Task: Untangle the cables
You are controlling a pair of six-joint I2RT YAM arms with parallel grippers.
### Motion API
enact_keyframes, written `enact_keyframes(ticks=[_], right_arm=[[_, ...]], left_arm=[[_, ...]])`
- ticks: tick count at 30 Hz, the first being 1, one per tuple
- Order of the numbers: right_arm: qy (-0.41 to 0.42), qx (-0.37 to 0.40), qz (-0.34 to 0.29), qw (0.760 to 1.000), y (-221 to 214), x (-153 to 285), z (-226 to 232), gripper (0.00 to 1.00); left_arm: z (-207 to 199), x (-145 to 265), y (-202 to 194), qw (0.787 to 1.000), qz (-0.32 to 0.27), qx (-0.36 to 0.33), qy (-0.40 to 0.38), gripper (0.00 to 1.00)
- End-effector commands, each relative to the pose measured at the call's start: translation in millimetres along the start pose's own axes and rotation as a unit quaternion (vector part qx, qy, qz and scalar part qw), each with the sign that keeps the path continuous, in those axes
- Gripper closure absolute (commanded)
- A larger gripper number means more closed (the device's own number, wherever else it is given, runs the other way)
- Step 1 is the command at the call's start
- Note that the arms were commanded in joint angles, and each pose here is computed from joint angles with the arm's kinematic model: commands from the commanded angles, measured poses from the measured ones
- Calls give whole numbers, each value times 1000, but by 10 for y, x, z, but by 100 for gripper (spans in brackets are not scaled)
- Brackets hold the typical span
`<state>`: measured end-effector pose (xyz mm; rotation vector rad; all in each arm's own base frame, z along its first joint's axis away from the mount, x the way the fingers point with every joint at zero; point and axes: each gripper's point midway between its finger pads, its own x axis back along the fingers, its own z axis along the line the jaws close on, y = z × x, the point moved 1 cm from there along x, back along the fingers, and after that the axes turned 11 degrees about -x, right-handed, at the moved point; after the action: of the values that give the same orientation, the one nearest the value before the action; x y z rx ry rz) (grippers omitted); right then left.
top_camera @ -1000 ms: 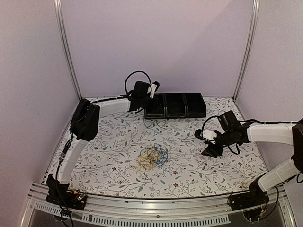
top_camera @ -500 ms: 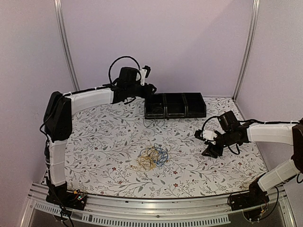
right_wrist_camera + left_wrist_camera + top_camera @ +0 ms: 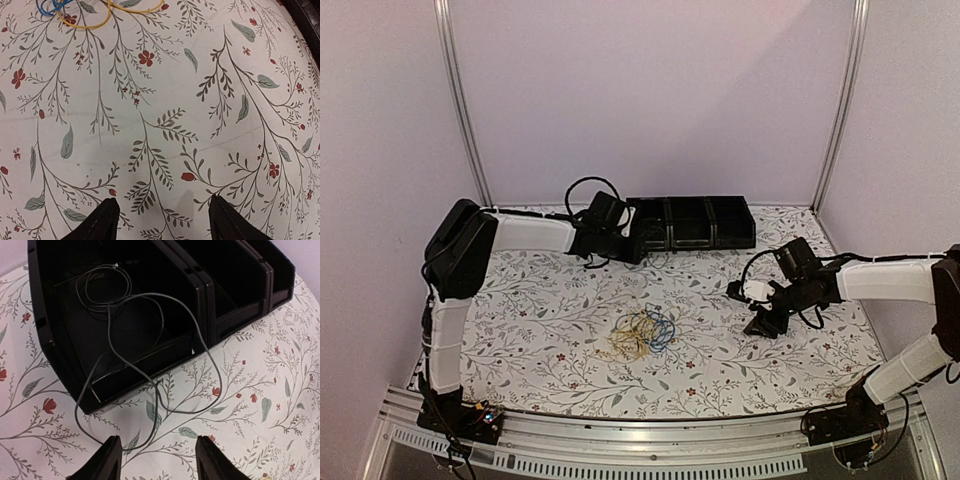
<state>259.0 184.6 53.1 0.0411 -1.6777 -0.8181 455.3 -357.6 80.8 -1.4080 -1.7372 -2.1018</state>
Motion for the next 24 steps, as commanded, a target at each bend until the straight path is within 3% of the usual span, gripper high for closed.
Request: enact_keyframes(ticks=[1,17,20,24], right_arm=[[-6,5,1,1000,41,4,-27,35],[-3,5,11,1000,5,-27,-20,35],[-4,4,13,1000,-4,-30,-23,35],[-3,5,14,1000,-10,-32,-17,35]], left_arm=[[-36,-141,-1,1000,-4,25,-5,48],[-1,-552,-57,998,1,54,-11,60],[2,-608,-36,998,-3,59,-16,69],[6,-630,32,998,-11,65,-26,93]])
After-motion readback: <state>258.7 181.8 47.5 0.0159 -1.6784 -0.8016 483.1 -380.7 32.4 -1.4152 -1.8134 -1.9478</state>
